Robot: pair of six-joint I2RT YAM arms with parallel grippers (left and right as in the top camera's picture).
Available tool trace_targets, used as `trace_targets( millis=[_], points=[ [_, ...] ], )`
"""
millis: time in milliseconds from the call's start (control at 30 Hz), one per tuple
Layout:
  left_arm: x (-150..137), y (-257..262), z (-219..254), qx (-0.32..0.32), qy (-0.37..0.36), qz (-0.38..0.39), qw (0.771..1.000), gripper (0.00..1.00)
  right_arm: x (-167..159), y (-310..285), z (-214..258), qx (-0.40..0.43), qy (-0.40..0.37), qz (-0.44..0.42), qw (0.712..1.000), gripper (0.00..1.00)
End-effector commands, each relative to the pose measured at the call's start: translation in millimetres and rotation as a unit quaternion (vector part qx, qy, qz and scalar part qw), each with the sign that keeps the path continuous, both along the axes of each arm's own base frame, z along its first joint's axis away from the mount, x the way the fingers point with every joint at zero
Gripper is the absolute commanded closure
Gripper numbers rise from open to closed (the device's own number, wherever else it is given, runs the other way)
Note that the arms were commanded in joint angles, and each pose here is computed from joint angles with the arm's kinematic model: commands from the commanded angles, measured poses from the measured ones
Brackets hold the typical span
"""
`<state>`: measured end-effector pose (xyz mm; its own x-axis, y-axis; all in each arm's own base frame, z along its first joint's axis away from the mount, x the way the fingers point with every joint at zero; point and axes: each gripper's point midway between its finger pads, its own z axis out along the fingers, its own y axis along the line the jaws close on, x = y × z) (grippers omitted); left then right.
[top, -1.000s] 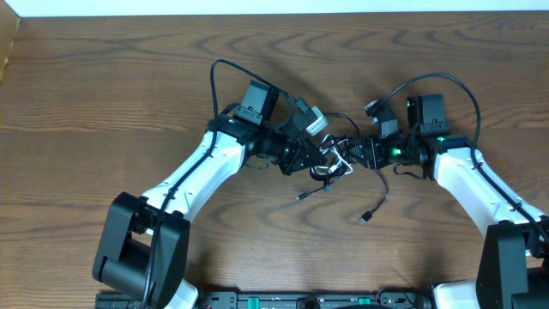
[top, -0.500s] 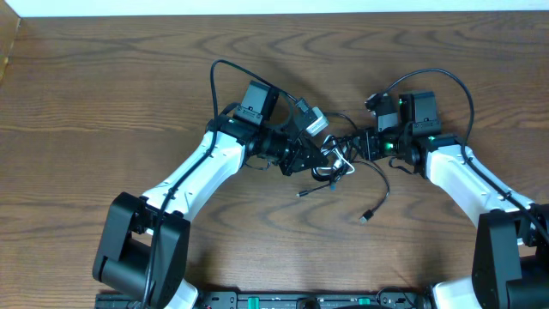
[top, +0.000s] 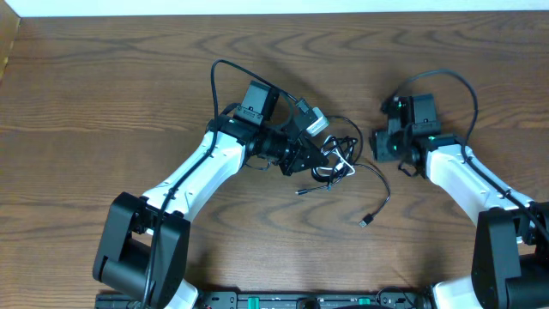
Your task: Untangle cables
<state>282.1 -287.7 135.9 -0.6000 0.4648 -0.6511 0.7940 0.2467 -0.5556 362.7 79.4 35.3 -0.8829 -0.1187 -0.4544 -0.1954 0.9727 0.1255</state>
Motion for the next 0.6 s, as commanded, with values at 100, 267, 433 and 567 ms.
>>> trace_targets(
  millis=[100, 267, 433, 567],
  points=[
    [-3, 2, 3, -0.001, -0.015, -0.005, 1.000, 0.93, -16, 24, 47, 0.088, -0.057, 0.168, 0.980, 0.54],
    [-3, 2, 3, -0.001, -0.015, -0.005, 1.000, 0.92, -32, 31, 85, 0.138, -0.105, 0.232, 0.957, 0.48],
    [-3, 2, 3, -0.001, -0.015, -0.005, 1.000, 0.93, -49, 54, 99, 0.188, -0.118, 0.296, 0.929, 0.48],
    [-3, 2, 3, -0.001, -0.015, -0.005, 1.000, 0.92, -47, 55, 87, 0.173, -0.106, 0.295, 0.934, 0.54]
  ],
)
